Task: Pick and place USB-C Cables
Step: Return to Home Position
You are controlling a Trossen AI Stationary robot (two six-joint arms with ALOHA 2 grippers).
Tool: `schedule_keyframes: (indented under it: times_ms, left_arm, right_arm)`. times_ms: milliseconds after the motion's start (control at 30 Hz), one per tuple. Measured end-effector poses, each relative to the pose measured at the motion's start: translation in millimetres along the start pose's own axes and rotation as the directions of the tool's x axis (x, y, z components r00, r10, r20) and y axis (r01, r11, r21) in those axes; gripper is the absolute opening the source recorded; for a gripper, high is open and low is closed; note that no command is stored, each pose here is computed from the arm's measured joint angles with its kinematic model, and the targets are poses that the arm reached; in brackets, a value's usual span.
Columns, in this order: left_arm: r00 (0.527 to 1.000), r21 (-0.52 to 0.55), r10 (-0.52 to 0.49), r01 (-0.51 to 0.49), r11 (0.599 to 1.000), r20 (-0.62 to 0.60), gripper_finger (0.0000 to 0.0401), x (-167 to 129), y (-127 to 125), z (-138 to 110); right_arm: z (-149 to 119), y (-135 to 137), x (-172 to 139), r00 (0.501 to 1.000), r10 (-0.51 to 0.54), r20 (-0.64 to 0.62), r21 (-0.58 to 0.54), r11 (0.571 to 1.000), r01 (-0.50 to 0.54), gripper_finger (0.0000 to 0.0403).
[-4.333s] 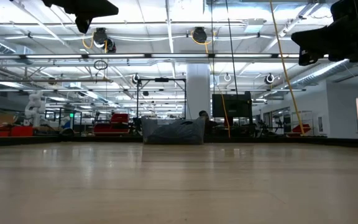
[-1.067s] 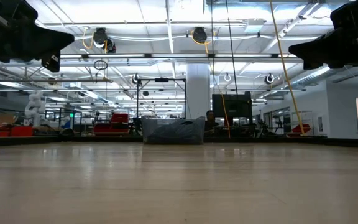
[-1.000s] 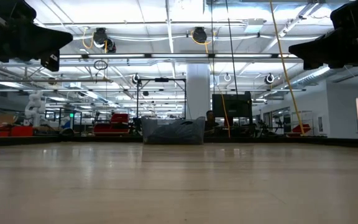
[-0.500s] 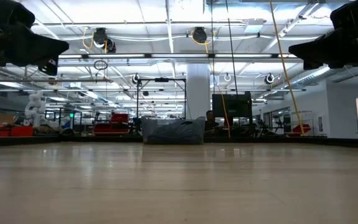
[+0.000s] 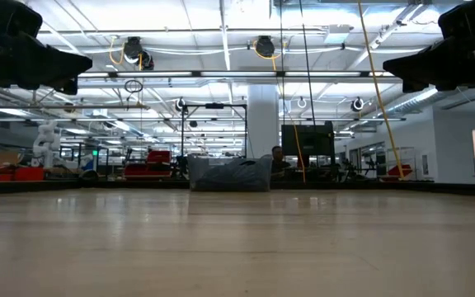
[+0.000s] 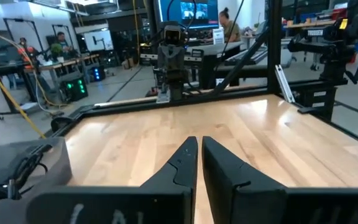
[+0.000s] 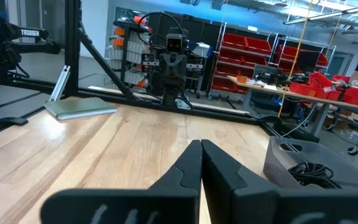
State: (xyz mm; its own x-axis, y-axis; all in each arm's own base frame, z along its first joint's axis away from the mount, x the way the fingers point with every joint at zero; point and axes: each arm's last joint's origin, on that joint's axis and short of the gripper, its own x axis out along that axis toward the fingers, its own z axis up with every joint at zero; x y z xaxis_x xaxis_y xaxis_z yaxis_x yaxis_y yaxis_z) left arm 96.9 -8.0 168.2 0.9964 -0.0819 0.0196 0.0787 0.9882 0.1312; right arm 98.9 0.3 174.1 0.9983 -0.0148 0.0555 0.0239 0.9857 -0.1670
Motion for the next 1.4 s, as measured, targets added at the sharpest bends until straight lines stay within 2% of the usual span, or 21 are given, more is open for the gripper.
schedule_keyframes:
  times_ms: [167,1400]
  left_arm:
    - [1.000,-0.010,0.001,-0.001,1.000,0.003,0.0036,0.2,0.1,0.3]
    - [1.000,-0.005,0.002,-0.002,1.000,0.010,0.0037,0.2,0.2,0.9]
  right_arm:
    - [0.0,0.0,0.0,1.000,0.000,0.000,0.000,1.000,0.000,0.0000]
    - [0.0,0.0,0.0,1.000,0.000,0.000,0.000,1.000,0.000,0.0000]
